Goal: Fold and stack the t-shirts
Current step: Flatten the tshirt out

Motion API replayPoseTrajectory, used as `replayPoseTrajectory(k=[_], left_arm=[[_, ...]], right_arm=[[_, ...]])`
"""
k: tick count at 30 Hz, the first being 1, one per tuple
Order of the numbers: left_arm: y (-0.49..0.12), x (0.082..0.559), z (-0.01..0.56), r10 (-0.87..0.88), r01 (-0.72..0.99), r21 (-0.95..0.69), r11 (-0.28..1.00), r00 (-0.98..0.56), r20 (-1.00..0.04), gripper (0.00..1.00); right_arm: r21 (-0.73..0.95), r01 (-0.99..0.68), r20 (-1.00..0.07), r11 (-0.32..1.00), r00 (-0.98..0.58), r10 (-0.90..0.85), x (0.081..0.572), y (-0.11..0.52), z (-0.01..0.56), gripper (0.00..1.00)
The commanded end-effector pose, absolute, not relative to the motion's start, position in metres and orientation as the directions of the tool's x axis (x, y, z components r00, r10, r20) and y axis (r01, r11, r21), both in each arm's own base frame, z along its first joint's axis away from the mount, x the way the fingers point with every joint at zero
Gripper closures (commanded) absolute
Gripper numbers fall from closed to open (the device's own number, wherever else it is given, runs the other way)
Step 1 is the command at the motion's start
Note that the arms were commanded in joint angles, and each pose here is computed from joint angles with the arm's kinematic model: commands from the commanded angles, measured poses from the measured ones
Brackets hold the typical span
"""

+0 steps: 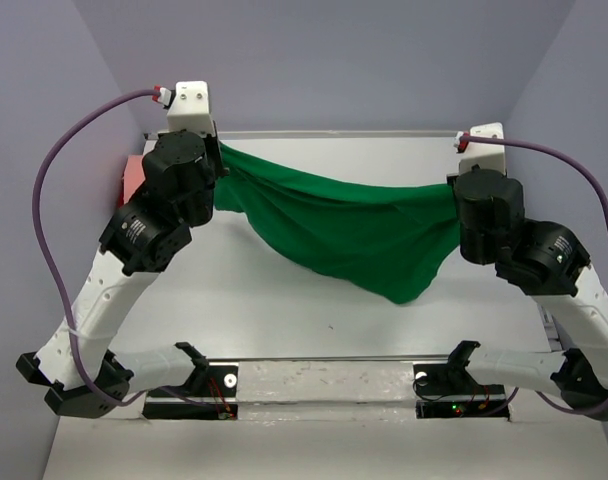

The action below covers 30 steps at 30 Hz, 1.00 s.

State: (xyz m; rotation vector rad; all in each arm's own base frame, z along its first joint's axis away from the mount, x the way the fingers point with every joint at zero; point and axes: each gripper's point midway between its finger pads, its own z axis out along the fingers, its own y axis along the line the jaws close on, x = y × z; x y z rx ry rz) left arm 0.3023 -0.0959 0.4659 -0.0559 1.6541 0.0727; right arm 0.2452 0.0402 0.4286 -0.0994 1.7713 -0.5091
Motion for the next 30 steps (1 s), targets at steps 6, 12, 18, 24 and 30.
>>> replayPoseTrajectory(k=[6, 12, 18, 24, 30], left_arm=[[-0.067, 0.255, 0.532, -0.067, -0.106, -0.072, 0.992, 0.051, -0.996, 1.0], [-0.081, 0.239, 0.56, -0.09, -0.111, -0.097, 0.989, 0.07, -0.994, 1.0], [-0.106, 0.246, 0.571, -0.083, -0.048, -0.088, 0.995, 0.1, -0.992, 1.0], [-0.134, 0.284, 0.571, -0.048, -0.014, -0.05, 0.999, 0.117, -0.992, 1.0], [-0.142, 0.299, 0.593, -0.064, -0.011, -0.067, 0.998, 0.163, -0.985, 1.0]], right_arm=[[-0.257, 0.325, -0.966, 0.91, -0.122, -0.229, 0.222, 0.003, 0.496, 1.0], [-0.233, 0.316, -0.972, 0.92, -0.09, -0.215, 0.232, 0.015, 0.518, 1.0], [-0.236, 0.309, -0.971, 0.921, -0.03, -0.239, 0.246, 0.03, 0.545, 1.0], [-0.237, 0.295, -0.968, 0.926, 0.009, -0.251, 0.26, 0.047, 0.562, 1.0], [-0.252, 0.334, -0.954, 0.908, 0.069, -0.291, 0.263, 0.051, 0.588, 1.0]])
